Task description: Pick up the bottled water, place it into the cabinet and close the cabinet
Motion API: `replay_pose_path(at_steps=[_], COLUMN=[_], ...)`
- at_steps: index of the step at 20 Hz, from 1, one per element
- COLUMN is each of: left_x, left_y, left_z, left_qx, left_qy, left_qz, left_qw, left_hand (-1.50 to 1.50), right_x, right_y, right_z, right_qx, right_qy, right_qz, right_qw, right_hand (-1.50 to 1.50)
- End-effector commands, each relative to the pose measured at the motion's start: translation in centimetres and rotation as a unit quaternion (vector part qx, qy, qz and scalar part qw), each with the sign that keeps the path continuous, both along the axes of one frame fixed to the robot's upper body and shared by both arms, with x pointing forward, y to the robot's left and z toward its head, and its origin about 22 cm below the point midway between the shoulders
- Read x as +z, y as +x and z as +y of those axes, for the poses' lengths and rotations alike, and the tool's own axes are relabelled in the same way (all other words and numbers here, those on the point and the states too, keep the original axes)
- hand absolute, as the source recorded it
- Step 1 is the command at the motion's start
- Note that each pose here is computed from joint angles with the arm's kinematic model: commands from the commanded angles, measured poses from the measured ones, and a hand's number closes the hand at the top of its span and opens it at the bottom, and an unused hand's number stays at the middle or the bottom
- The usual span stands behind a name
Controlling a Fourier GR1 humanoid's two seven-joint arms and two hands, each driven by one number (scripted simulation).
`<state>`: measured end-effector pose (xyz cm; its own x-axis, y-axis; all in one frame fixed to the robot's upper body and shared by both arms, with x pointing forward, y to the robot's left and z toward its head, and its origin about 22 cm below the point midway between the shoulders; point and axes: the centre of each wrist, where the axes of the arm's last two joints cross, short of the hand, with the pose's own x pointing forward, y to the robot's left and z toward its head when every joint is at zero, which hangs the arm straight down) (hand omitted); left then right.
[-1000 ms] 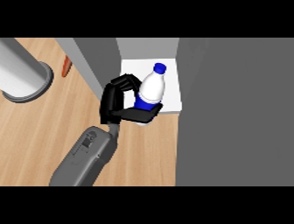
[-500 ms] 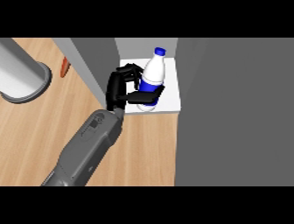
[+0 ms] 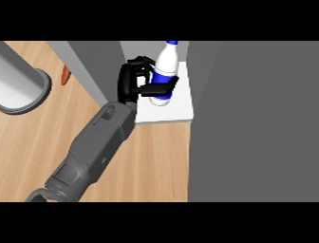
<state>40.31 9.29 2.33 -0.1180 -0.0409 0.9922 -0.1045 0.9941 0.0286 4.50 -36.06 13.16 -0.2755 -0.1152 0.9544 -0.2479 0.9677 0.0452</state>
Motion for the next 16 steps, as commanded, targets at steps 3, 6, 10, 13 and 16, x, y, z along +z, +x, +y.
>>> replay_pose_path(at_steps=[3,6,10,13,16], left_x=[1.1,2.5,1.7,1.8,2.6], left_y=[1.7,2.8,2.7,2.8,3.2], left_z=[-0.2,0.0,-0.1,-0.4,-0.6], left_qx=[0.021,0.033,0.032,0.029,0.038], left_qy=[0.025,0.05,0.096,0.095,0.097], left_qz=[-0.014,-0.019,-0.023,-0.01,-0.001], left_qw=[0.9994,0.9981,0.9946,0.995,0.9946], left_hand=[1.5,1.5,-1.5,-1.5,-1.5], right_x=[0.8,1.6,2.0,1.4,0.9], right_y=[-0.3,0.0,0.2,0.8,0.7], right_z=[1.8,1.0,1.8,2.1,1.0], right_qx=[0.037,0.026,0.035,0.025,0.025], right_qy=[0.019,0.021,0.028,0.022,0.011], right_qz=[-0.027,-0.023,-0.023,-0.027,-0.031], right_qw=[0.999,0.999,0.999,0.999,0.999], right_hand=[-1.5,-1.5,-1.5,-1.5,-1.5])
